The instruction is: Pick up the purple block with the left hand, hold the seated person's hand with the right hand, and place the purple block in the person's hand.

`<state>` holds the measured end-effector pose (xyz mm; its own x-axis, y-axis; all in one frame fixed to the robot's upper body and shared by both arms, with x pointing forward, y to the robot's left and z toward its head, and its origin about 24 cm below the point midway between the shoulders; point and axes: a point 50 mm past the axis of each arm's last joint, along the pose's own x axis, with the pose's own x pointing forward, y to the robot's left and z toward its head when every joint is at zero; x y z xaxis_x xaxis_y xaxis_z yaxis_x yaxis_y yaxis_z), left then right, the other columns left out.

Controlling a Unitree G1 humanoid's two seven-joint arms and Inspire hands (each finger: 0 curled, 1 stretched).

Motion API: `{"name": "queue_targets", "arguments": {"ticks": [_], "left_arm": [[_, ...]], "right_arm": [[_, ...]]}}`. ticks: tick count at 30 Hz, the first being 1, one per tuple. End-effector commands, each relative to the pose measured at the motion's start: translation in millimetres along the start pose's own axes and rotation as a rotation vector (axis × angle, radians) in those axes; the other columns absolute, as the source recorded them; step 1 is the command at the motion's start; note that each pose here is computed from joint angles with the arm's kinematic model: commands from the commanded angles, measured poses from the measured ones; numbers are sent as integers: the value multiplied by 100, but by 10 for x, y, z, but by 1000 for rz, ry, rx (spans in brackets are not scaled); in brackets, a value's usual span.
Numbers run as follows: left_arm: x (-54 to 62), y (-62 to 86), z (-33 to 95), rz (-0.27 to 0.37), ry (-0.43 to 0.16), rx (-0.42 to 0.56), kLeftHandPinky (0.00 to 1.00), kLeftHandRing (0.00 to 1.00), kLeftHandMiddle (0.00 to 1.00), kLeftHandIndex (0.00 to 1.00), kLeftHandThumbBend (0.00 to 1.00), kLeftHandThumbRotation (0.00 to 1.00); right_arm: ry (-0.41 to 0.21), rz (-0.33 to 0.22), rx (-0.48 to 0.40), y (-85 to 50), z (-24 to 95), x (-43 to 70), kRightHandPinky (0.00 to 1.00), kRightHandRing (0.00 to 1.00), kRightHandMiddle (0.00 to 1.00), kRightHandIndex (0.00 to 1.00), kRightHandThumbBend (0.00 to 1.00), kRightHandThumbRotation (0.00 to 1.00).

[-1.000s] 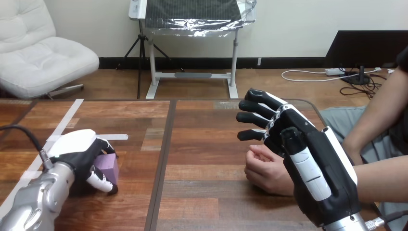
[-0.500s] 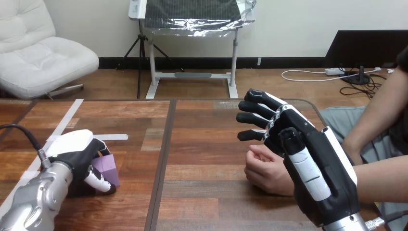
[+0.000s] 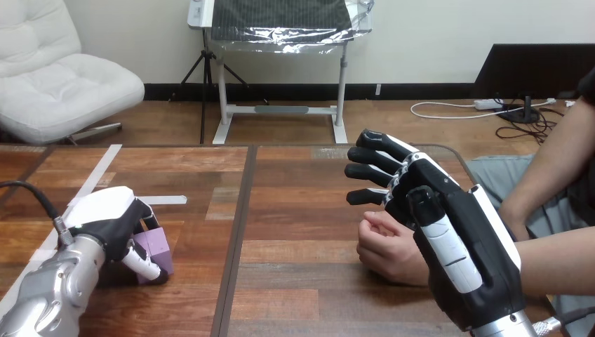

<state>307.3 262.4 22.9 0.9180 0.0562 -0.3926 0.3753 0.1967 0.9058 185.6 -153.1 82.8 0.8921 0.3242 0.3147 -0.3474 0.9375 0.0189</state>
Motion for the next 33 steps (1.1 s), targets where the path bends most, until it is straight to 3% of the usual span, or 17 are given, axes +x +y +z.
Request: {"name": "queue_targets", "arguments": {"ticks": [1,11,15,24,33], "left_arm": [[51,229,69,81,-26,-4,46,45,49,52,69,0],[39,236,54,110,-34,-25,41,44,49,49,71,0],[33,244,51,119,-31,-35,29,34,43,48,72,0],[-8,294,68,155,-49,-68,12,19,29,47,74,0],[-87,369,133,191,-77,-80,11,18,29,48,74,0]], "right_arm": [[-107,15,-29,-16,182,115,68,80,81,82,73,77],[-98,19,-46,-35,156,128,69,80,81,82,73,77],[-90,22,-72,-55,142,137,69,81,82,82,73,78],[-65,31,-147,-145,106,175,68,80,81,82,70,77],[-48,16,-256,-295,84,228,68,80,82,81,73,74]]}}
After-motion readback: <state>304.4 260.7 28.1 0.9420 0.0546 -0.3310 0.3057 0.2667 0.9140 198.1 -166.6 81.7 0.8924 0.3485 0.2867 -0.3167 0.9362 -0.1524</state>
